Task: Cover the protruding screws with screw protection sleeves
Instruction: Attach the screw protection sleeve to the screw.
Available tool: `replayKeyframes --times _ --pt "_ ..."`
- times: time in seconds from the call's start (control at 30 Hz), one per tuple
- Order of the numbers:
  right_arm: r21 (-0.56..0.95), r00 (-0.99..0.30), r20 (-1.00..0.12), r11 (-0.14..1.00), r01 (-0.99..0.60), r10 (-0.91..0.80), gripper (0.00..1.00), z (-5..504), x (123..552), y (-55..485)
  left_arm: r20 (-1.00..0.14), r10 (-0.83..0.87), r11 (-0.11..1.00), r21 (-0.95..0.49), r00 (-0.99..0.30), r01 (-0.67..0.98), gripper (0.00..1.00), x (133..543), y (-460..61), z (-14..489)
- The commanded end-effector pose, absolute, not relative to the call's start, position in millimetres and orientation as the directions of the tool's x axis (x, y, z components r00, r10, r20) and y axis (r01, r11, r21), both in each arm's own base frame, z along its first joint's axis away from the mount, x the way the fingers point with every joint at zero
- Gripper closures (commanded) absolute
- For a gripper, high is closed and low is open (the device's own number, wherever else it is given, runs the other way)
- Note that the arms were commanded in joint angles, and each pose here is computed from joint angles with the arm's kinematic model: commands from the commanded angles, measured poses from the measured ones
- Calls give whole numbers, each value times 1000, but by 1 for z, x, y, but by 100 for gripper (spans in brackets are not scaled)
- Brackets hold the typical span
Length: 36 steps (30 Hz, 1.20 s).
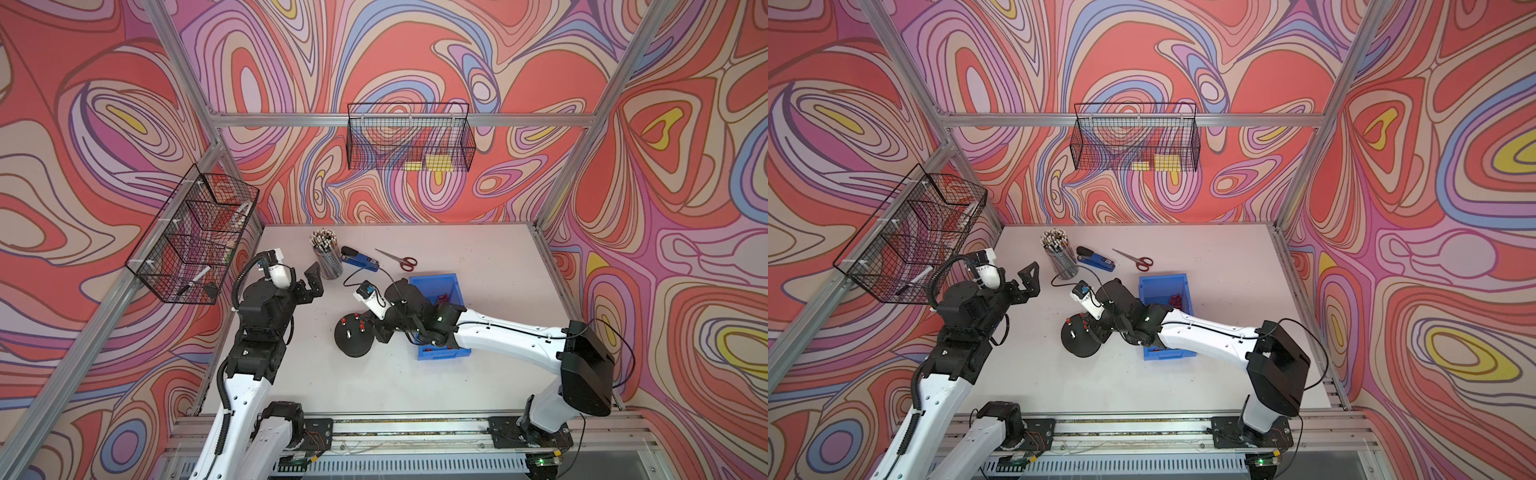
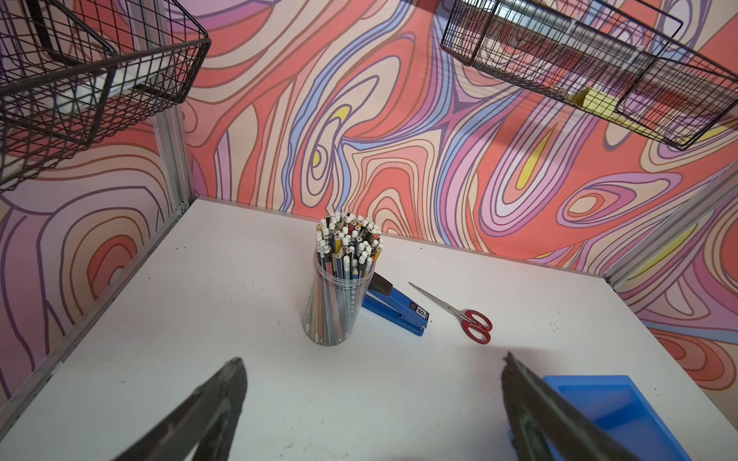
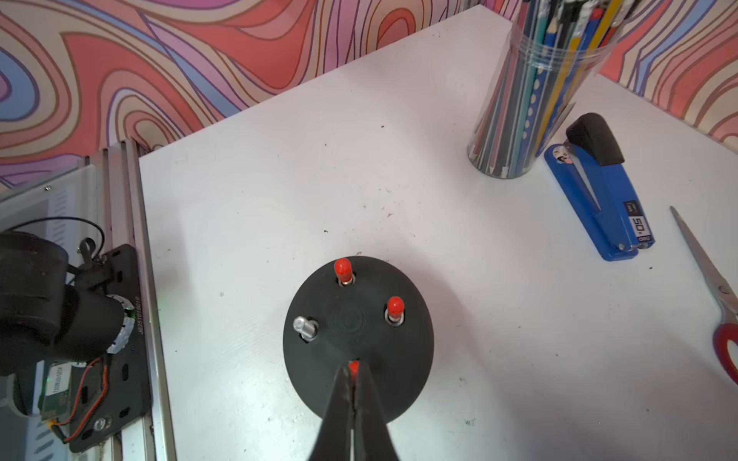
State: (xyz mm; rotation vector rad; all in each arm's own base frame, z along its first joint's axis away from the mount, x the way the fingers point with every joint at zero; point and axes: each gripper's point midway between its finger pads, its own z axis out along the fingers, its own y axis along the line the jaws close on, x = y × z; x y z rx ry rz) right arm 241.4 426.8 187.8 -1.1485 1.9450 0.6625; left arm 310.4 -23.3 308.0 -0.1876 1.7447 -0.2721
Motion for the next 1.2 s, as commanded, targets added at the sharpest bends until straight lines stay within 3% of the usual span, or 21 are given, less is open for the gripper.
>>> replayKeyframes --times 0.0,0.67,1.17 --pt "-4 -251 -814 438 -899 -524 100 186 240 435 -944 -275 960 -278 -182 -8 1 310 -16 314" --pt "-5 -212 -801 360 -933 -559 100 167 234 468 -945 -273 962 -265 -181 -68 1 309 -5 312" --pt "-18 -202 -817 375 -927 -539 100 175 238 468 -943 -275 961 -267 -185 -65 1 310 -5 310"
